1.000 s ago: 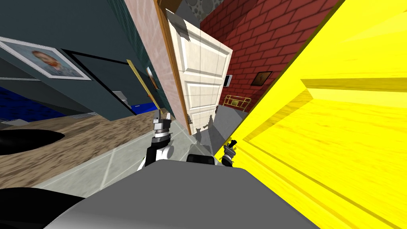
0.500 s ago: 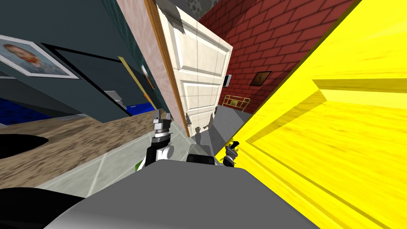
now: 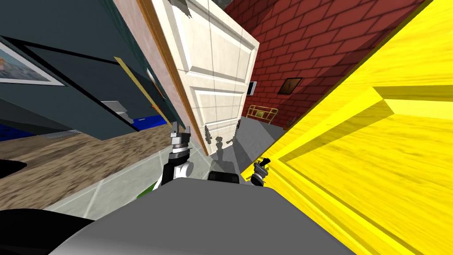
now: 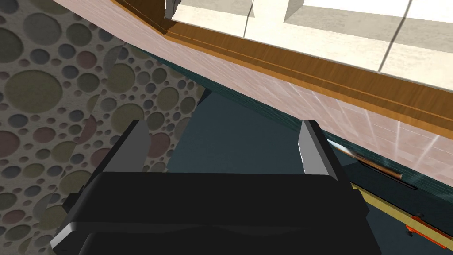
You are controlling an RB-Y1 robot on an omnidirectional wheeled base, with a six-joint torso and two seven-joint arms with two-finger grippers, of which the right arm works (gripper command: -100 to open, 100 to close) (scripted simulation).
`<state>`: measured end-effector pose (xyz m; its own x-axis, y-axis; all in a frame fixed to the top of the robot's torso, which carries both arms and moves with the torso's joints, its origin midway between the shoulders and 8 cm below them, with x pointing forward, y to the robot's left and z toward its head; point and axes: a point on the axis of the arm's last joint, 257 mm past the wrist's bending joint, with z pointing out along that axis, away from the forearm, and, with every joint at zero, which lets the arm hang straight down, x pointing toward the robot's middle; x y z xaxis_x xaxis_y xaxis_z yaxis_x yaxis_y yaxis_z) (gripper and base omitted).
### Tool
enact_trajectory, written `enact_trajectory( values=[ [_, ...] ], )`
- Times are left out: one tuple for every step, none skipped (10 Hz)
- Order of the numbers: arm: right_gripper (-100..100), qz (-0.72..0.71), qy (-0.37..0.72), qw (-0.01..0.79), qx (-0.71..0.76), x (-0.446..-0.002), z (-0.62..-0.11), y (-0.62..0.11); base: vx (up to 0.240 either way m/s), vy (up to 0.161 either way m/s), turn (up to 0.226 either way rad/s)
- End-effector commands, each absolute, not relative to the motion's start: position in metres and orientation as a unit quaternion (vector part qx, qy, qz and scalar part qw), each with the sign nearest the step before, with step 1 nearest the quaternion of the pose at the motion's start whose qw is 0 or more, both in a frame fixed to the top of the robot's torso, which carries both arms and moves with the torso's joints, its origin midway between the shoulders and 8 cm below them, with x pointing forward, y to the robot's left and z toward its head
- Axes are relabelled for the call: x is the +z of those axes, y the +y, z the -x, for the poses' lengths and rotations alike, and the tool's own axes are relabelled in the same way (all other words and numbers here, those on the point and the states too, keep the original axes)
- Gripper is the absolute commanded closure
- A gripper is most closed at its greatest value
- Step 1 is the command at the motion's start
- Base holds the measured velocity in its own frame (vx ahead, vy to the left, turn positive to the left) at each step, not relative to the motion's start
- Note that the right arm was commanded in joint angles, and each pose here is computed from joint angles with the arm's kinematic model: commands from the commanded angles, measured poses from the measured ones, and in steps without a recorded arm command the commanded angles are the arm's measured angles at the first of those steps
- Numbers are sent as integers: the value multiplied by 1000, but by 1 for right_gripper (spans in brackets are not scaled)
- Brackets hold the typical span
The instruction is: Push the door open
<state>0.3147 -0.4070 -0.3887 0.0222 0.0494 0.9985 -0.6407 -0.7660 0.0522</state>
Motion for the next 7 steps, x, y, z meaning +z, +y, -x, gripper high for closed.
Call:
enact_trajectory(
  values=[
    [100,-652,-233,284,663,-382,-303,-429,227,-98,-62],
    [100,-649,-241,291,661,-381,-299,-436,225,-113,-53],
    [100,-647,-245,295,659,-381,-297,-440,178,-72,-63],
    [100,-643,-253,302,656,-381,-292,-446,157,-72,-68],
    [100,-642,-257,305,655,-380,-290,-449,144,-69,-52],
    [100,-638,-266,311,652,-380,-286,-455,149,-53,-71],
    [100,-637,-271,314,650,-381,-283,-457,138,-49,-68]
  ],
)
